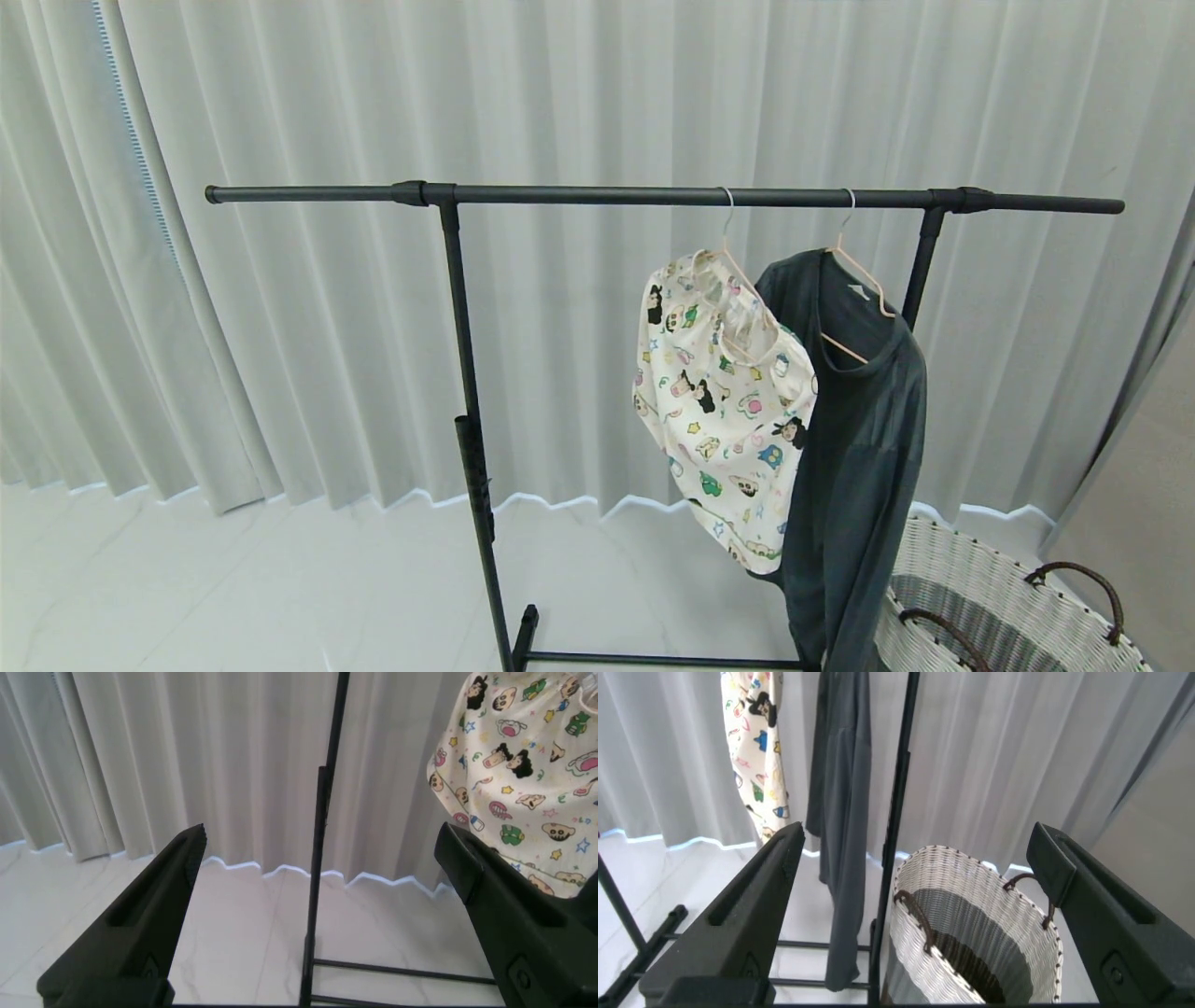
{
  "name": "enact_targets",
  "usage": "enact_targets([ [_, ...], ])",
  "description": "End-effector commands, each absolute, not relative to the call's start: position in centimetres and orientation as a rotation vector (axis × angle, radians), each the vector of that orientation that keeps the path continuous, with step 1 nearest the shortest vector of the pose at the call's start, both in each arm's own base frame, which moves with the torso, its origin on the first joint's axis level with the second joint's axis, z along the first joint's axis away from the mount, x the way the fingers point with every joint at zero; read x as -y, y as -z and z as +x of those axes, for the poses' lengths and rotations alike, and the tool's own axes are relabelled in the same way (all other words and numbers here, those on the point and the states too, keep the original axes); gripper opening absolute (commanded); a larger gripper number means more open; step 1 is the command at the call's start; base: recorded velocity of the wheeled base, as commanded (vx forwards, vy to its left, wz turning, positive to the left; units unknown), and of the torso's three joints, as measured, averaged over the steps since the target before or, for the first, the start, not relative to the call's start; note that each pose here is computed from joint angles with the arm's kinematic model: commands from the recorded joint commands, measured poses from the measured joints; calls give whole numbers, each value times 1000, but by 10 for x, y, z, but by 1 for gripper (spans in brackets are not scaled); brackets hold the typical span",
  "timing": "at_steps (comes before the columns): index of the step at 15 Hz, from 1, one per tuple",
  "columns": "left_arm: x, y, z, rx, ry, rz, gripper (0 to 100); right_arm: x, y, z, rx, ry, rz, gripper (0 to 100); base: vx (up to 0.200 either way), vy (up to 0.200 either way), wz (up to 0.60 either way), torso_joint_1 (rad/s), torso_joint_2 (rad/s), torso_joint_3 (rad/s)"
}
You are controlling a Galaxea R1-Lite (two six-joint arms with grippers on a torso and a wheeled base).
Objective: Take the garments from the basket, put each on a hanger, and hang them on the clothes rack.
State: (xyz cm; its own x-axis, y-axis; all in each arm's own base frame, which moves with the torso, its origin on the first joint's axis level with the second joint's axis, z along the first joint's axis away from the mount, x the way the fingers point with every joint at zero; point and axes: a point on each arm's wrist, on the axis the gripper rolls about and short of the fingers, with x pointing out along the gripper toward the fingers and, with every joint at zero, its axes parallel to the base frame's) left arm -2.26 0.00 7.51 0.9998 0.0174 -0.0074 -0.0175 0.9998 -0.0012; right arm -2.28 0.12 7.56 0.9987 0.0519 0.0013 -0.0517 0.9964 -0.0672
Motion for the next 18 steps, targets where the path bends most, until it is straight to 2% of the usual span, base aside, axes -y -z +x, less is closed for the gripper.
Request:
enact_targets([
  [1,0,-75,-23,-6,-18,-2,100,-1,-76,-23,3,-52,-68,100,0,0,0,0,0,0],
  [18,0,-75,-23,-6,-18,-2,100,-1,-76,-23,3,-52,-68,100,0,0,0,0,0,0],
])
